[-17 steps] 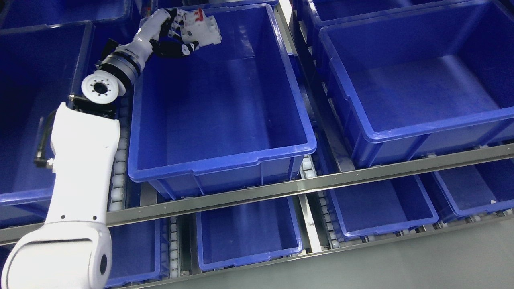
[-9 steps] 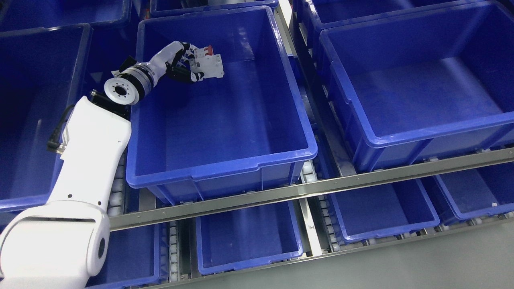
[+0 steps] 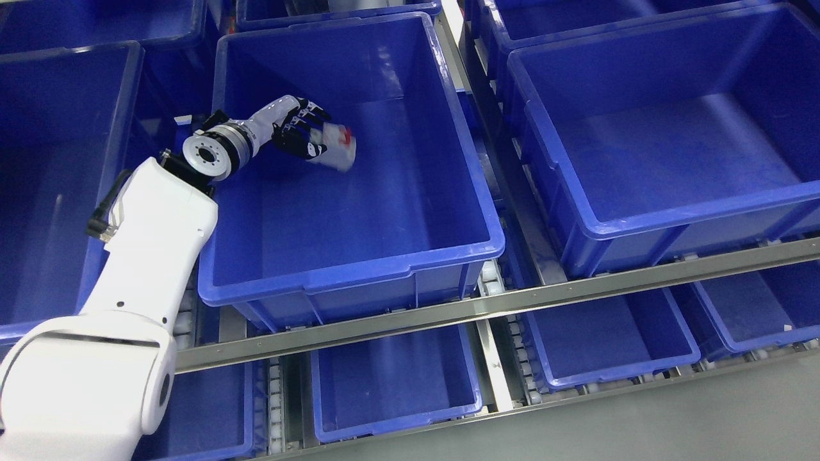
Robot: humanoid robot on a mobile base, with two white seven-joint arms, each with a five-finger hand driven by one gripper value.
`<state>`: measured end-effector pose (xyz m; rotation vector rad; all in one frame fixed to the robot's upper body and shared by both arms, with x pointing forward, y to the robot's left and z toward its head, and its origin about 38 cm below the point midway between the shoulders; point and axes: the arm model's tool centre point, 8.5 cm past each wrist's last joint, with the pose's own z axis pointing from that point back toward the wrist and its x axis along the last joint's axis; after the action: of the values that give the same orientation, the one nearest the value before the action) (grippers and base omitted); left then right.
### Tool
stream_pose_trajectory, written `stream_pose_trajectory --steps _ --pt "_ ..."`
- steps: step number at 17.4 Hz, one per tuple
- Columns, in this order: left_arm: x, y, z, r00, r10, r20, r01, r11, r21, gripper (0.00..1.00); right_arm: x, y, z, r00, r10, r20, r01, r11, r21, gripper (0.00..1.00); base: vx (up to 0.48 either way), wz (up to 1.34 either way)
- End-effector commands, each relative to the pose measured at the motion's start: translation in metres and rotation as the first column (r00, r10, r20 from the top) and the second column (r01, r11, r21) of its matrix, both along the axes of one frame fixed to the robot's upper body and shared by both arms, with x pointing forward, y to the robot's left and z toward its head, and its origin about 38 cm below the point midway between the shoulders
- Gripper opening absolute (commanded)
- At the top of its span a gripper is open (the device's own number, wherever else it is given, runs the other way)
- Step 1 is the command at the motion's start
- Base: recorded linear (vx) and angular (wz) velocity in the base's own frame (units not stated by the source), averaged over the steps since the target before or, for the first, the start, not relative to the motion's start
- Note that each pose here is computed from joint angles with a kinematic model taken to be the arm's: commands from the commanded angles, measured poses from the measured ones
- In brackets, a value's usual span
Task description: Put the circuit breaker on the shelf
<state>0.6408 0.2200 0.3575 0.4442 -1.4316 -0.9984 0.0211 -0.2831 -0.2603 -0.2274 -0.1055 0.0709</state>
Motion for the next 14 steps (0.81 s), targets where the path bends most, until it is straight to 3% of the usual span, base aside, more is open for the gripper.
stream_pose_trajectory --steps 1,4,6,7,9,11,14 --pt "0.002 0.006 -0.01 0.999 0.037 -0.033 -0.034 0.997 0.065 0.8 -0.003 -0.01 0.001 0.999 0.018 -0.033 -0.018 1.0 -0.021 1.0 0.019 -0.01" --pt "0.002 -0.001 0.043 0.998 0.02 0.065 -0.022 0.999 0.027 0.99 -0.003 -0.01 0.001 0.999 0.018 -0.033 -0.018 1.0 -0.02 1.0 -0.008 0.0" --pt "-0.005 -0.006 0.106 0.97 0.036 0.241 -0.007 0.993 -0.117 0.99 -0.003 -0.01 0.001 0.999 0.018 -0.033 -0.018 1.0 -0.02 1.0 0.003 0.03" --pt "-0.013 0.005 0.142 0.933 0.097 0.347 -0.001 0.964 -0.266 0.99 -0.003 -0.01 0.001 0.999 0.018 -0.033 -0.018 1.0 -0.021 1.0 0.01 0.0" --pt "-0.025 0.002 0.185 0.868 0.208 0.451 0.046 0.871 -0.49 0.99 -0.002 -0.01 0.001 0.999 0.018 -0.032 -0.019 1.0 -0.02 1.0 0.006 -0.02" --pt "-0.033 0.037 0.198 0.794 0.385 0.471 0.036 0.743 -0.669 1.0 -0.003 -0.01 0.001 0.999 0.018 -0.033 -0.018 1.0 -0.021 1.0 -0.003 -0.07" --pt "-0.042 0.05 0.201 0.753 0.447 0.483 0.113 0.635 -0.764 1.0 -0.003 -0.01 0.001 0.999 0.018 -0.033 -0.018 1.0 -0.02 1.0 -0.046 -0.07"
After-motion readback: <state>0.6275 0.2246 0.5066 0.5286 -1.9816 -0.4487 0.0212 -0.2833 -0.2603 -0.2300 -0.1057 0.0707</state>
